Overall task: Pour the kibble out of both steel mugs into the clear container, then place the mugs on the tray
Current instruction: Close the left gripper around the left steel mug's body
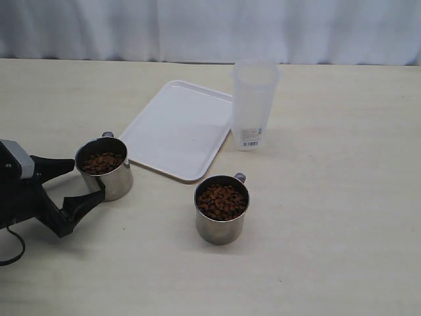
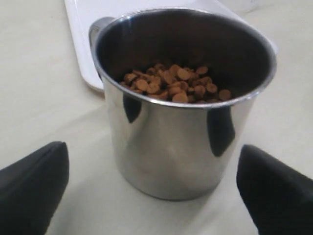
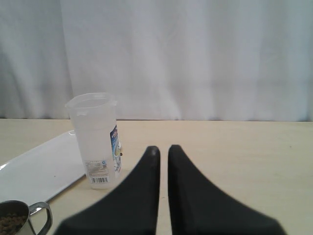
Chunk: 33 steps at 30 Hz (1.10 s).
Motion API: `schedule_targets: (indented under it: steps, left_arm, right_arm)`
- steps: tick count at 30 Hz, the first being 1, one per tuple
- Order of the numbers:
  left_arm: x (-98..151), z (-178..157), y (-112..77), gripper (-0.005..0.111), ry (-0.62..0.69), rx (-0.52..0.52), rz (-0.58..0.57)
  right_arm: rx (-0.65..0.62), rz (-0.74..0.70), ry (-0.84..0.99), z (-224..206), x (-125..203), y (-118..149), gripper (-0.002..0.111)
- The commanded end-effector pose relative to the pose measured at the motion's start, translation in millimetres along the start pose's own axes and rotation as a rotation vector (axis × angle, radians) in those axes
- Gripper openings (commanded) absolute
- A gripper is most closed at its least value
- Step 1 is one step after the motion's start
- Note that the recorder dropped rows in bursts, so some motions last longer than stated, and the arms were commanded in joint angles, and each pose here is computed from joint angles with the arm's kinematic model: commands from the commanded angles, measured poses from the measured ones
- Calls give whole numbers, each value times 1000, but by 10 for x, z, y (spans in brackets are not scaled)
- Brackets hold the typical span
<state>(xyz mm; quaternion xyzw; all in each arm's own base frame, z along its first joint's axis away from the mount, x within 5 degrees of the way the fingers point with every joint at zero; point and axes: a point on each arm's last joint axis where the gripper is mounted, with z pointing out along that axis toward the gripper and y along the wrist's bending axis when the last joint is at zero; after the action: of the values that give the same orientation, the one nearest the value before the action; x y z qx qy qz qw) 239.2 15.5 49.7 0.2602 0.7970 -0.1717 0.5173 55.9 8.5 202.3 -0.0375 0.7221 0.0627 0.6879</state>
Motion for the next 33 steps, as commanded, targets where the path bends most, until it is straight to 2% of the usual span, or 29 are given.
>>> schedule_targets:
  steps: [1,18,26,33]
  left_arm:
    - [-30,28,46,67,-24,-4,10]
    - [-33,30,5,68,-27,40,20]
    - [-98,169,-74,68,-33,70,26]
    - [-109,203,-42,68,-29,5,4]
  right_arm:
    - [0,-6,-2,-1,10,-1,5]
    - [0,-6,-2,-1,10,-1,5]
    - [0,-6,-2,-1,10,-1,5]
    - [0,-6,-2,-1,10,-1,5]
